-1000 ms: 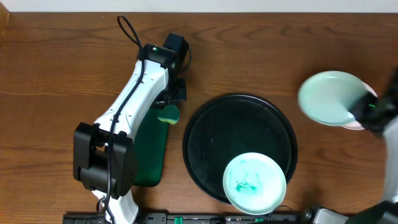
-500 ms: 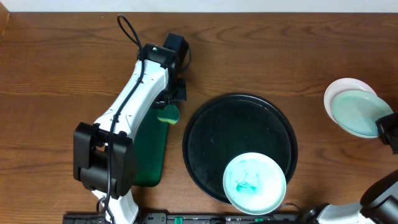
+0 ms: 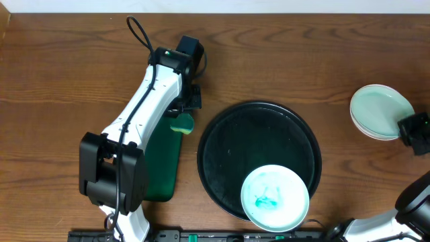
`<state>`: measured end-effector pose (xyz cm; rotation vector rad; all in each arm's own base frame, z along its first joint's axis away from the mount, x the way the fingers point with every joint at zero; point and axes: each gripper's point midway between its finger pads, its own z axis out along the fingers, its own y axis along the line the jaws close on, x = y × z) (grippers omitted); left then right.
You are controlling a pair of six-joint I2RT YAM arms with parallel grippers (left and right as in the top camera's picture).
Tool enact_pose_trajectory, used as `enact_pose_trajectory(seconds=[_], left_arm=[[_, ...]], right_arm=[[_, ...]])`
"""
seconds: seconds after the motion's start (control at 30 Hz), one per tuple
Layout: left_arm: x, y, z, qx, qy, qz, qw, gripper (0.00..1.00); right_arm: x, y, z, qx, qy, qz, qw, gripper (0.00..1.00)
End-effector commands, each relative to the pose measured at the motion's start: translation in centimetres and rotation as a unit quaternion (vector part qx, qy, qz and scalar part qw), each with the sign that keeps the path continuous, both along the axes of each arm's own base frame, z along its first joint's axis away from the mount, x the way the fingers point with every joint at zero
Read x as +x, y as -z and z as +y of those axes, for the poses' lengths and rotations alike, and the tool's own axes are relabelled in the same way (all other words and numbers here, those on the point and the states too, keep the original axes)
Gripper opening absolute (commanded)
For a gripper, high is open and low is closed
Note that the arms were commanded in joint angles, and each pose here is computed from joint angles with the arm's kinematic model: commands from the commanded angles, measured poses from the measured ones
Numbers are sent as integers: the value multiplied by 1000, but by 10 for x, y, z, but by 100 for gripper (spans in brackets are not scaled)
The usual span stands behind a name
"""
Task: Clean dirty plates on tray and stack at the side
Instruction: 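Carry the held plate right and set it on the plate at right, then move the right gripper to grip the rim of the last plate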
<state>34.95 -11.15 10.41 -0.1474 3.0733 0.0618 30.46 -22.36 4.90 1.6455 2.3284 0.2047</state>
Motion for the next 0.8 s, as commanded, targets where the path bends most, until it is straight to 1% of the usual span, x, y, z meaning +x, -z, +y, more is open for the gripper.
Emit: enact_pose_trajectory(seconds=[0.0,0.13,0.4,0.77], left_arm=[[-1,-1,2,3,5,0,1000,7],[-1,-1,2,3,5,0,1000,7],[-2,-1,2,4,5,2,1000,7],[-2,-1,2,4,5,2,1000,7]], right_arm=[[14,-3,4,0,-9,-16,1000,2],[15,-3,5,-2,4,-10,1000,2],[-8,2,-8,-29,67,46,996,1],[-5,1,-12,-36,75,38,996,2]])
